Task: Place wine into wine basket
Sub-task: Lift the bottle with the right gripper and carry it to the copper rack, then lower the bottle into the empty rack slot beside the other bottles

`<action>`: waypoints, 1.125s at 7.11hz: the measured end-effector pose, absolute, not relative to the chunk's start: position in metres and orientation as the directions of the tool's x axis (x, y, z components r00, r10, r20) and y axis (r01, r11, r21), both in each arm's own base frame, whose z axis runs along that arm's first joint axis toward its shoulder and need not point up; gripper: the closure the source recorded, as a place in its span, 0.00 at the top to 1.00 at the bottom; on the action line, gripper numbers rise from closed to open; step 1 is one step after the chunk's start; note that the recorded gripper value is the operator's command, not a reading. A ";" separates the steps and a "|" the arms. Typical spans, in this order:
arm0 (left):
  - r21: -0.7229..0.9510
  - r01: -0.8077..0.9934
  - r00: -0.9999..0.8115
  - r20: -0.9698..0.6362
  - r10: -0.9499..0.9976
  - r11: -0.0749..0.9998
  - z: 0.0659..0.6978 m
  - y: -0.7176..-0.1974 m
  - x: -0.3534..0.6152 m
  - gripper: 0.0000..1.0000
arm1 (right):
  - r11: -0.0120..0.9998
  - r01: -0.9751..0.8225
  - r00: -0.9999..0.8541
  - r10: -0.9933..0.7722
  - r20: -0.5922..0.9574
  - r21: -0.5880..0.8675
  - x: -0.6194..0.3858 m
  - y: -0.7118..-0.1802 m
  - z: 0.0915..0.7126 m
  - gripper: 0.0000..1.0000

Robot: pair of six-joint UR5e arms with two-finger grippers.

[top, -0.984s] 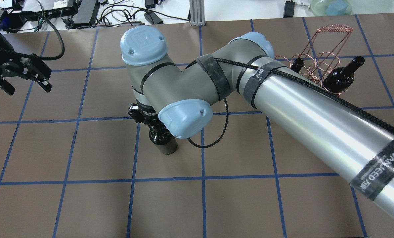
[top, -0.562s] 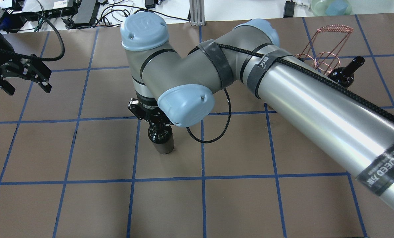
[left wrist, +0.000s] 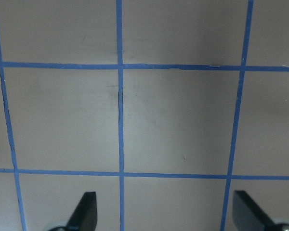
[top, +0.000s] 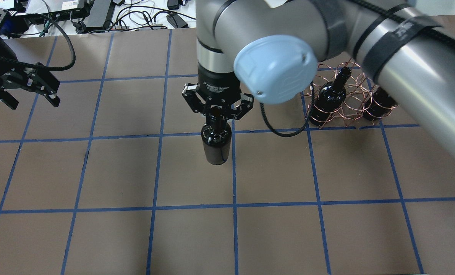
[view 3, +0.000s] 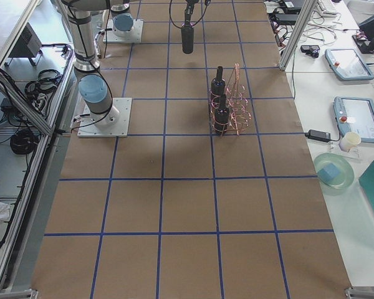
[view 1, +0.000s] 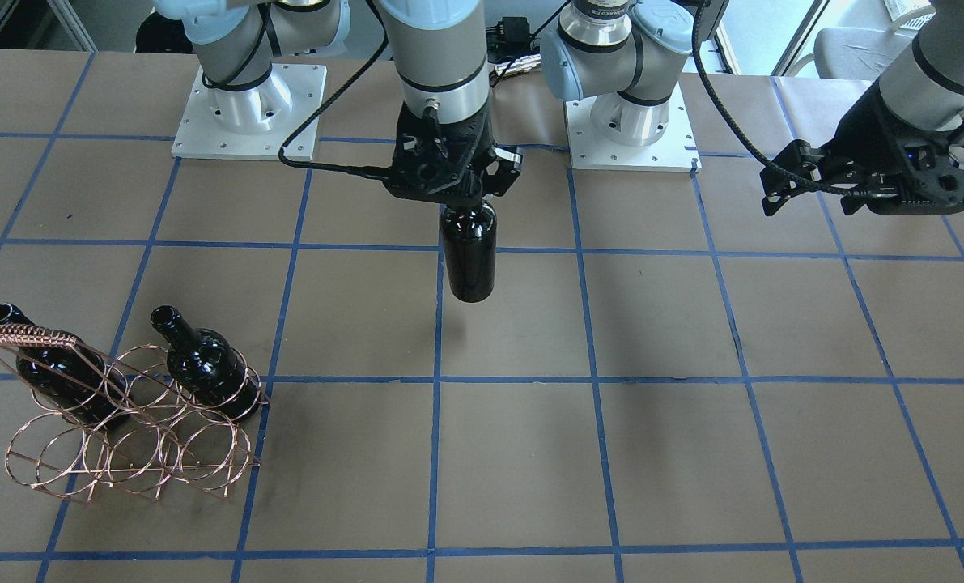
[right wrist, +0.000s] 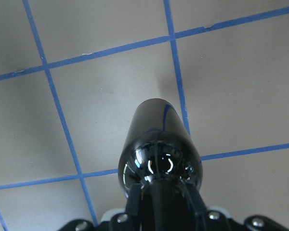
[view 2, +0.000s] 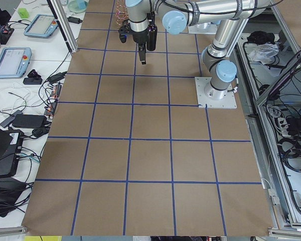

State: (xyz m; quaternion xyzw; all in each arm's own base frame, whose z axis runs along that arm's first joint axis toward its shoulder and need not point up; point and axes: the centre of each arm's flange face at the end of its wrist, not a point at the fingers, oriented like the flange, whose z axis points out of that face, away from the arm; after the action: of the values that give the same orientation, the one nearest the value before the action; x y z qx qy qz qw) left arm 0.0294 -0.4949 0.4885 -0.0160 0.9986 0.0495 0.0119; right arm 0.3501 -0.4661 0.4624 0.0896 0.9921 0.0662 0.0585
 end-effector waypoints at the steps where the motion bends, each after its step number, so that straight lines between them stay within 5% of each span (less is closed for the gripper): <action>1: 0.096 -0.033 -0.999 -0.021 -0.031 0.995 0.489 -0.495 0.028 1.00 | 0.981 0.142 -0.984 0.154 -0.086 0.131 0.304 -0.471 0.483 0.00; 8: 0.040 -0.046 -0.998 0.042 -0.048 0.998 0.505 -0.487 -0.041 1.00 | 0.985 -0.050 -0.998 -0.056 0.035 0.167 0.037 -0.478 0.548 0.00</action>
State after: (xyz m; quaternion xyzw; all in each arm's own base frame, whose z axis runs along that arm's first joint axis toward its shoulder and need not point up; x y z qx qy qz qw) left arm -0.0410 -0.4867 0.5048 -0.0235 0.9993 0.0197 -0.0216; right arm 0.0370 -0.4782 0.5480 -0.0266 0.9960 0.0833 -0.0198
